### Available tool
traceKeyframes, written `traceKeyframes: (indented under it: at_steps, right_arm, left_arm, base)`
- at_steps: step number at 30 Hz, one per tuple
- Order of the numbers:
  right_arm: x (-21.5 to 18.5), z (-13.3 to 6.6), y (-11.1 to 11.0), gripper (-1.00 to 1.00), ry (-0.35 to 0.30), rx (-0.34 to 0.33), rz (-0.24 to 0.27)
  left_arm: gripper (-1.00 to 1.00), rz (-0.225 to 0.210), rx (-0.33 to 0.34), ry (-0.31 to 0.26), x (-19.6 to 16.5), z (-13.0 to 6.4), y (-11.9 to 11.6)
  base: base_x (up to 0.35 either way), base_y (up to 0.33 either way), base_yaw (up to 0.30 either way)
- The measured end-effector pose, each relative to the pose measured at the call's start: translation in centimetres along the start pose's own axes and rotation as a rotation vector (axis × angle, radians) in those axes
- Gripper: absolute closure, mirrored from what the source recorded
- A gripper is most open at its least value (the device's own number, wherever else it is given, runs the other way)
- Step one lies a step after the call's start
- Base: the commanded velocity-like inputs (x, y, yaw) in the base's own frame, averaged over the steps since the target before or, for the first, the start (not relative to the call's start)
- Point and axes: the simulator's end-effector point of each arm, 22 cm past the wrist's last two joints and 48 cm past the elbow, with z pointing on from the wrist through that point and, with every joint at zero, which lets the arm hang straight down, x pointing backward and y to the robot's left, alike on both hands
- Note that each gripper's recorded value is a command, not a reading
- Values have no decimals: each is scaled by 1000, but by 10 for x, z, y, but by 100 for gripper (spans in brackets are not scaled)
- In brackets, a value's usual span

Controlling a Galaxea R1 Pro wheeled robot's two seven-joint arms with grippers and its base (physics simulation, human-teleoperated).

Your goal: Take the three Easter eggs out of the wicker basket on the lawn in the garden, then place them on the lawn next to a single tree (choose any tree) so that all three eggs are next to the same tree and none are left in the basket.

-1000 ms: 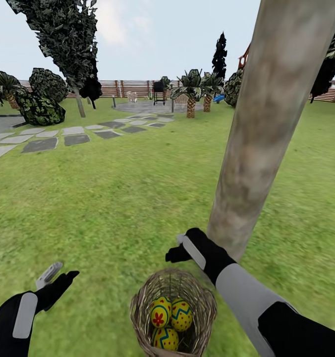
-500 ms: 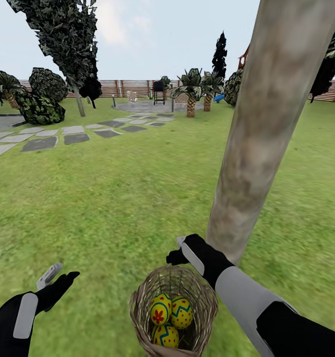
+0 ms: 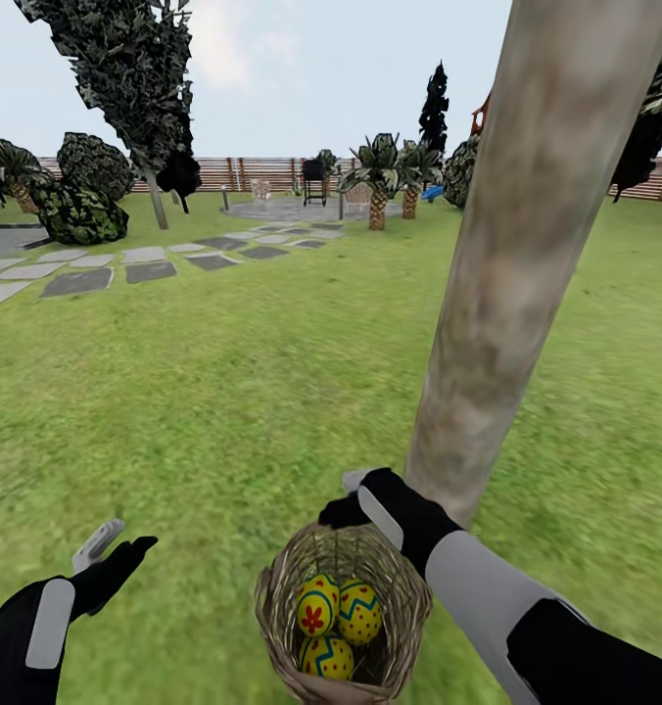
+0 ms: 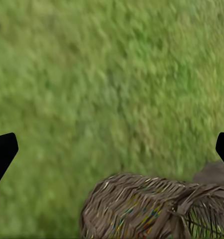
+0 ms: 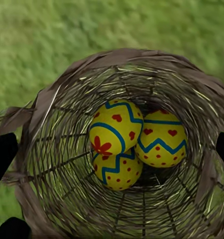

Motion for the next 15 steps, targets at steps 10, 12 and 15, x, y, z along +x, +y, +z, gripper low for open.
traceKeyframes:
  at_steps: [10,12,15]
  right_arm:
    - [52,16,2,-100,173,-41,5]
    - [61,21,1,-100,195,-42,11]
    - [68,28,-2,-100,201,-39,13]
  left_arm:
    - [-100,-1,1,1,10,14,11]
    - [-100,0,1,0,12,17,14]
    - [-100,-1,1,1,16,21,17]
  base:
    - [0,0,0]
    - [0,0,0]
    - [0,0,0]
